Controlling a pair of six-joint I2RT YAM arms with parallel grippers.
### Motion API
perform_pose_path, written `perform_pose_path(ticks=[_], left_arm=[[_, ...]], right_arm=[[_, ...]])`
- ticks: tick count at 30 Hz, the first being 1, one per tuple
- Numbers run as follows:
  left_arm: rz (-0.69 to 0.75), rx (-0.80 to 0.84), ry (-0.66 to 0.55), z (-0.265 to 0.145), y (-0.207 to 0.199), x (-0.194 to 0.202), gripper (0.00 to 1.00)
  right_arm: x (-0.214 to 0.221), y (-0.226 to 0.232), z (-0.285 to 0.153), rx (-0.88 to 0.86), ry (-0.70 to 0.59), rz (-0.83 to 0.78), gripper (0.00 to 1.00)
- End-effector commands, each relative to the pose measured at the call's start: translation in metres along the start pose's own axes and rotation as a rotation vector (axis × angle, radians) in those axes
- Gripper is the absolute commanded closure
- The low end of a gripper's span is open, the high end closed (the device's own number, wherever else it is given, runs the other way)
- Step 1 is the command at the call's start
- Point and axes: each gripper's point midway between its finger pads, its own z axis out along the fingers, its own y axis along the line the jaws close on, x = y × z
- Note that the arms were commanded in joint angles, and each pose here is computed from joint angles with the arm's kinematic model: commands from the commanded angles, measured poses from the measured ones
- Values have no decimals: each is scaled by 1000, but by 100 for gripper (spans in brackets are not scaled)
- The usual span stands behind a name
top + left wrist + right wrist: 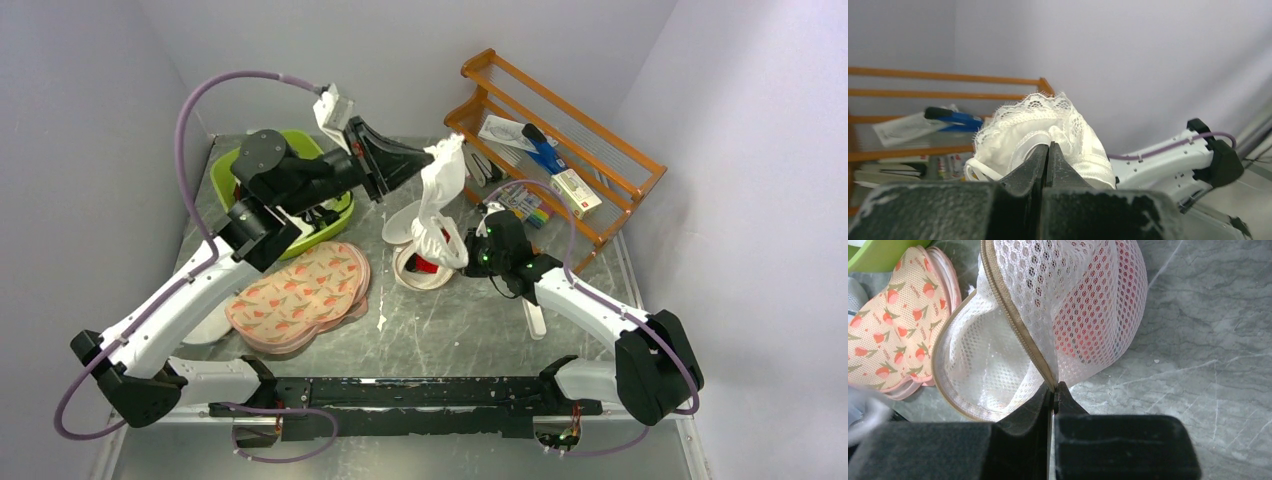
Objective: Unzip the laundry bag and remove the bra
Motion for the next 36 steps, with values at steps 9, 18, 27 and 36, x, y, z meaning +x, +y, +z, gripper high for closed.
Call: perform_pose_path(ticks=[9,18,27,36], left_arm=[[153,-744,-11,-61,126,-57,93],[82,-1259,157,-187,230,-21,93],[-112,-1460,272,-238,275,35,93],[-118,-1625,201,-251,333,33,93]], right_arm=[[-11,1,-7,-1,-48,-28,100],[-13,3,-6,-10,-50,-34,100],[-12,3,-6,-15,-49,-39,100],[-13,8,-4,-34,-46,-28,100]])
